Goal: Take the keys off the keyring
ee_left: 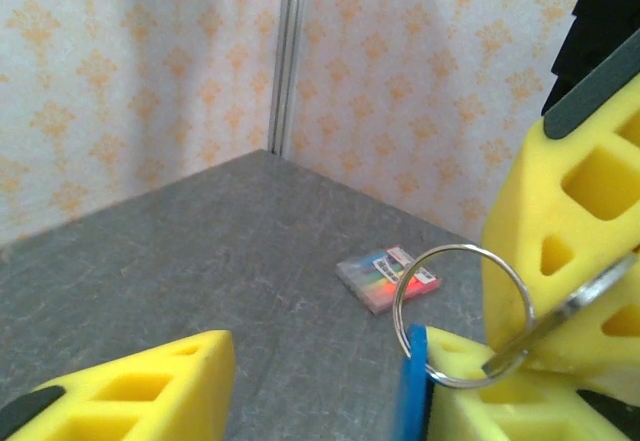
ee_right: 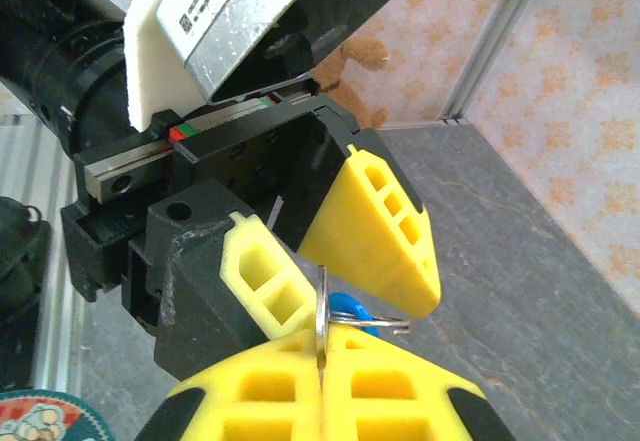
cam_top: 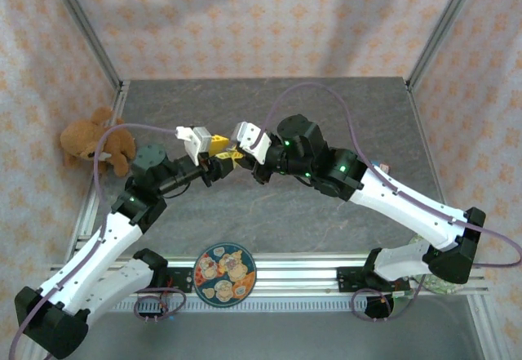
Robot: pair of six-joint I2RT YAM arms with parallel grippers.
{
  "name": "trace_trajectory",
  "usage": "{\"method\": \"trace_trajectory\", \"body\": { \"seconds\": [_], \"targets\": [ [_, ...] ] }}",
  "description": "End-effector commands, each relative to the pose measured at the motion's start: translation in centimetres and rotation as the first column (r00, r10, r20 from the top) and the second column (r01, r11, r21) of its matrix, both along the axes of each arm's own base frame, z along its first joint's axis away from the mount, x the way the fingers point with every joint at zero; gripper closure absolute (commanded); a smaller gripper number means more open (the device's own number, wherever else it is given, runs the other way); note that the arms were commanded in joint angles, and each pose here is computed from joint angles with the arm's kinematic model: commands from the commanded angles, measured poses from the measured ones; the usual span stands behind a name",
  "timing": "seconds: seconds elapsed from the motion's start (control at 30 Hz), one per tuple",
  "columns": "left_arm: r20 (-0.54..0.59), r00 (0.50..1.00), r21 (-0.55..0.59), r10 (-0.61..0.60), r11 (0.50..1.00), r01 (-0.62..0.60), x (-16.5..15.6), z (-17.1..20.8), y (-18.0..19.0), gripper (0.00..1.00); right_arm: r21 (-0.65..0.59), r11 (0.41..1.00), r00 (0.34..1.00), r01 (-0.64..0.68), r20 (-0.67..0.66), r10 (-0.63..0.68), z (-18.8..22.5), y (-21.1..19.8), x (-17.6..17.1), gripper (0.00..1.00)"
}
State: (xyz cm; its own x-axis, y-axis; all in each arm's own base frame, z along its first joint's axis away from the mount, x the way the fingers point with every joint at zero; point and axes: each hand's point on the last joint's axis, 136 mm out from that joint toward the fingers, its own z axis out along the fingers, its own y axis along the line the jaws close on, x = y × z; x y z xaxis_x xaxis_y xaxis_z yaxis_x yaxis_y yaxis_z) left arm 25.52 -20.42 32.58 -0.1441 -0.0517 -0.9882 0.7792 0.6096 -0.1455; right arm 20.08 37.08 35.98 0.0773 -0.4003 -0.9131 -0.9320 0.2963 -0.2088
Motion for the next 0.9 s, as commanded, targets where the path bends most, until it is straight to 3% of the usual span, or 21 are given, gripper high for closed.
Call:
{"method": "trace_trajectory", "body": {
  "seconds": [0.0, 0.5, 0.87],
  "targets": [
    [0.159, 0.987, -0.050, -0.030, 0.998, 0.039, -1.2, 3.4, -0.8, 0.48, 0.080, 0.984, 0.984, -0.160, -0.063, 0.166, 0.8, 2.4, -3.2, 1.00],
    [0.293, 0.955, 0.001, 0.044, 0.999, -0.046, -1.7, 1.6, 0.1, 0.41, 0.133, 0.987, 0.987, -0.085, -0.124, 0.102, 2.6, 1.7, -1.8, 1.00],
    [0.333, 0.927, -0.040, 0.170, 0.985, -0.166, -0.6, 1.6, 1.5, 0.39, 0.123, 0.992, 0.984, -0.019, -0.171, 0.040, 3.0, 1.2, -0.9, 1.00]
  ]
}}
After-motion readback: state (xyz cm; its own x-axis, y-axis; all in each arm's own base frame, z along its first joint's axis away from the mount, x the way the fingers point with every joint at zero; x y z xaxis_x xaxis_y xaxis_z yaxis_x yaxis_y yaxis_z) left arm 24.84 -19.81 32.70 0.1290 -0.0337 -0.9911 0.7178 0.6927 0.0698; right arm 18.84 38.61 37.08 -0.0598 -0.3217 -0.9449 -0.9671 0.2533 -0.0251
